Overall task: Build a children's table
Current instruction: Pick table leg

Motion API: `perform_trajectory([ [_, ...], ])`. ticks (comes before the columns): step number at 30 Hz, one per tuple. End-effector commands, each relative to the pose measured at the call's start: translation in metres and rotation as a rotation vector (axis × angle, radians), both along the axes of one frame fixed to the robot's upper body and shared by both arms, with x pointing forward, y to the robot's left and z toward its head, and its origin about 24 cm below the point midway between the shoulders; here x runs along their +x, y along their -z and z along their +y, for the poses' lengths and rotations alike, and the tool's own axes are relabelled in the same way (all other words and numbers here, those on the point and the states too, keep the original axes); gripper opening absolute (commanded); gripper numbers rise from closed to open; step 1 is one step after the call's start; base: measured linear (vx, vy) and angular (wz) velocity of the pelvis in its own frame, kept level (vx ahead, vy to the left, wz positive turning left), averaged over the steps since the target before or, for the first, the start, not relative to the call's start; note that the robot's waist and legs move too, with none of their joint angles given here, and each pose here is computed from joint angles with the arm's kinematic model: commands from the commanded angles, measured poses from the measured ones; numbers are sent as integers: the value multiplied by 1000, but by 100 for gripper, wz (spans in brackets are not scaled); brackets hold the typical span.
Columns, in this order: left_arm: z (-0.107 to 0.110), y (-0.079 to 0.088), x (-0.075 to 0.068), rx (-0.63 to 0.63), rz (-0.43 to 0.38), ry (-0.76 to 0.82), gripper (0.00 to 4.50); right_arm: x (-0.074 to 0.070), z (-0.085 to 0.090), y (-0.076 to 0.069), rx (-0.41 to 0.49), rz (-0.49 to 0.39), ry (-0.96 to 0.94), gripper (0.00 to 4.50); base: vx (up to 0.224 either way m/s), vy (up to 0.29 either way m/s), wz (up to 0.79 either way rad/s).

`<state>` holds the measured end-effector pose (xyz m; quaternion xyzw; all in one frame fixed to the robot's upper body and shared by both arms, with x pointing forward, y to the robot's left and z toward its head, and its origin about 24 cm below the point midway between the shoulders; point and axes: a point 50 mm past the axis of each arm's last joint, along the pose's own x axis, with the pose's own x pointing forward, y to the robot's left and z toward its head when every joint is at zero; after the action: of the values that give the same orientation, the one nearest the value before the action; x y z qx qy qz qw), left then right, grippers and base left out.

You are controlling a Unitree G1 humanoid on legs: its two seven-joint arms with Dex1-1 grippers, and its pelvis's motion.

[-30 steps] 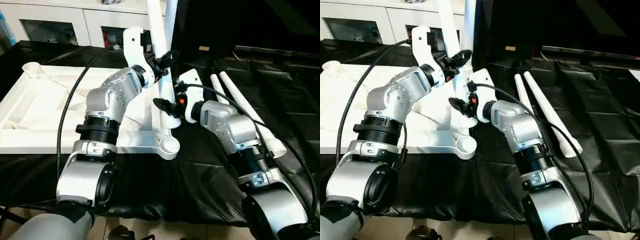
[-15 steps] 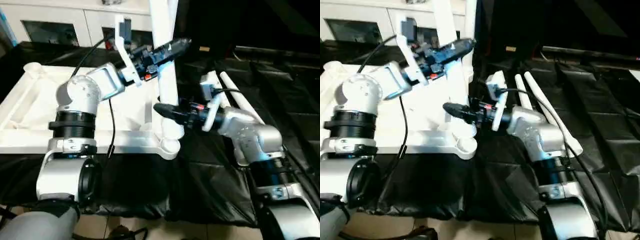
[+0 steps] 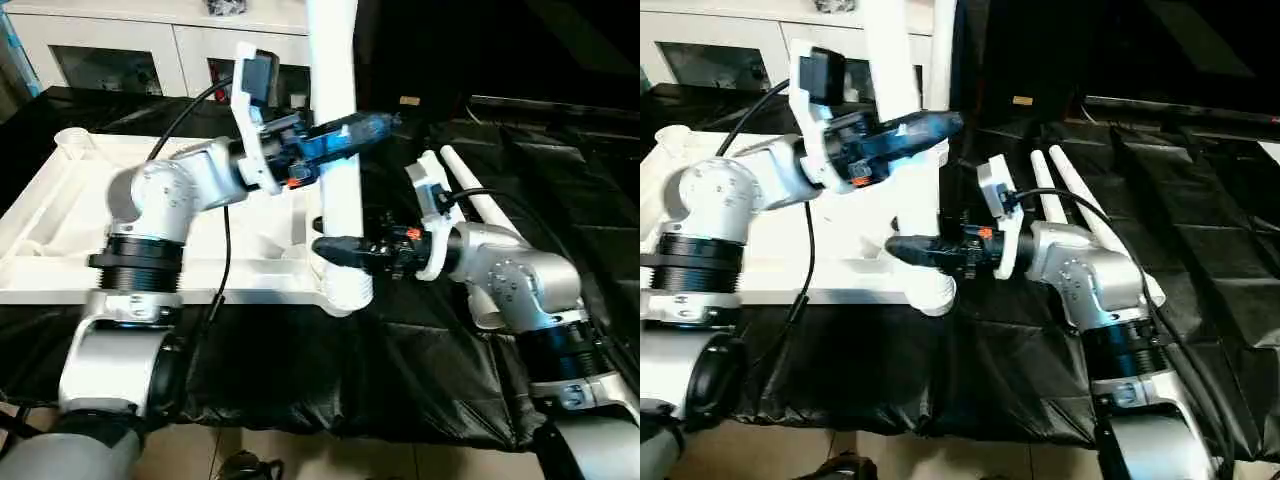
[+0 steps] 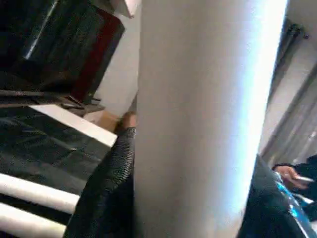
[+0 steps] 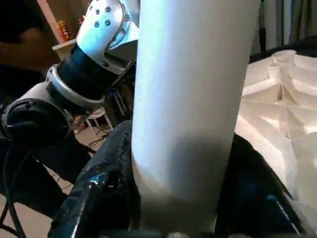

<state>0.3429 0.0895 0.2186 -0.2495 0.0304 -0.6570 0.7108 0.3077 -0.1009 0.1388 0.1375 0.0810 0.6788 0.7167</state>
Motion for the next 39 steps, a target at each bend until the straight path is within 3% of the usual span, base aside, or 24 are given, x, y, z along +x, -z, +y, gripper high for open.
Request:
perform_trajectory([
  [1,-1,2,5,46,7,-80,189,-5,7,-8,6,-46,-54,188,0,0,0],
  [6,0,2,8,78,0,-148,184,-5,6,-8,-5,-57,-40,188,0,0,0],
  [7,0,3,12,100,5,-207,183,-2,6,-7,-26,-74,4,244,0,0,0],
  [8,0,3,14,111,14,-240,183,0,6,-7,-32,-70,28,258,0,0,0],
  [12,3,6,22,145,43,-373,182,16,1,-8,-34,-25,201,281,0,0,0],
  [20,3,8,29,192,77,-528,182,30,-3,-12,-65,-12,382,347,0,0,0],
  [28,-3,9,30,234,59,-586,182,34,3,-4,-182,-29,432,350,0,0,0],
  [39,-12,7,27,275,1,-561,182,36,15,3,-272,0,420,350,0,0,0],
])
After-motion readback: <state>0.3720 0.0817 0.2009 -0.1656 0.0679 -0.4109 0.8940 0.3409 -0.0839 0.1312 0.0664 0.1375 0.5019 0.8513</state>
